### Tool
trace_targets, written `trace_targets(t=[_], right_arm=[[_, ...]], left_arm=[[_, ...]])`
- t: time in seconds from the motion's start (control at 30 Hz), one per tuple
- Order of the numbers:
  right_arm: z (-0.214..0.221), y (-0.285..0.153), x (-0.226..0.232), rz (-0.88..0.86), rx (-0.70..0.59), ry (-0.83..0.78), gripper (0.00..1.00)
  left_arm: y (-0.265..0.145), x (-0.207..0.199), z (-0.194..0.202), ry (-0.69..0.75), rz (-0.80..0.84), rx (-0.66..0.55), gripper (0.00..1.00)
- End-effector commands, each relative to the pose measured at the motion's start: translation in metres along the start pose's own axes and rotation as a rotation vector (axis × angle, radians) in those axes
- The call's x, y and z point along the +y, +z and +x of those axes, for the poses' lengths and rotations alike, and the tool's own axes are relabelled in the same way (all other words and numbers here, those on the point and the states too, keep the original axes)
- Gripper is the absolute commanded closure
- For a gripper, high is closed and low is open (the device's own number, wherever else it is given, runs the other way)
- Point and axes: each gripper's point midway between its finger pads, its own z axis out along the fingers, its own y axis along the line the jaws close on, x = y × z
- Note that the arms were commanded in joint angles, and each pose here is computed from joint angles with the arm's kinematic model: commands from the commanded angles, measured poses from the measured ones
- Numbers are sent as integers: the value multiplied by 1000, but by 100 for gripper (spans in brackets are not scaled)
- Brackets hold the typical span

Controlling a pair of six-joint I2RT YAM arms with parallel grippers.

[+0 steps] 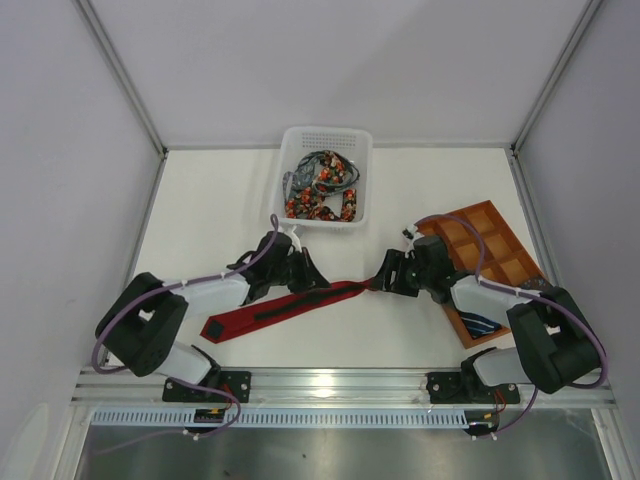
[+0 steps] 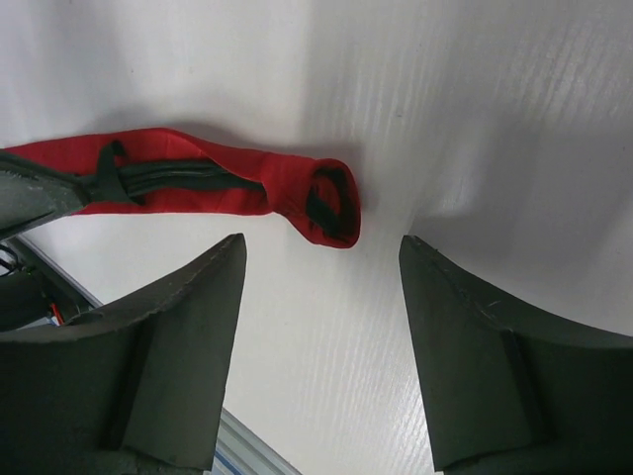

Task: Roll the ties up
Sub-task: Roll the tie

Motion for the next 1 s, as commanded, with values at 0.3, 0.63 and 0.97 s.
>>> trace_targets(t=[0.3,0.63,0.97], right_arm=[[-17,15,16,-111,-35,-36,39],[-14,20,14,-106,-7,-28,45],[-23,21,30,-77,-15,-101,79]], left_arm=[[29,-20,-10,51,98,39,96],[49,-28,-14,34,146,63,96],[73,-6,-10,-6,95,96,98]])
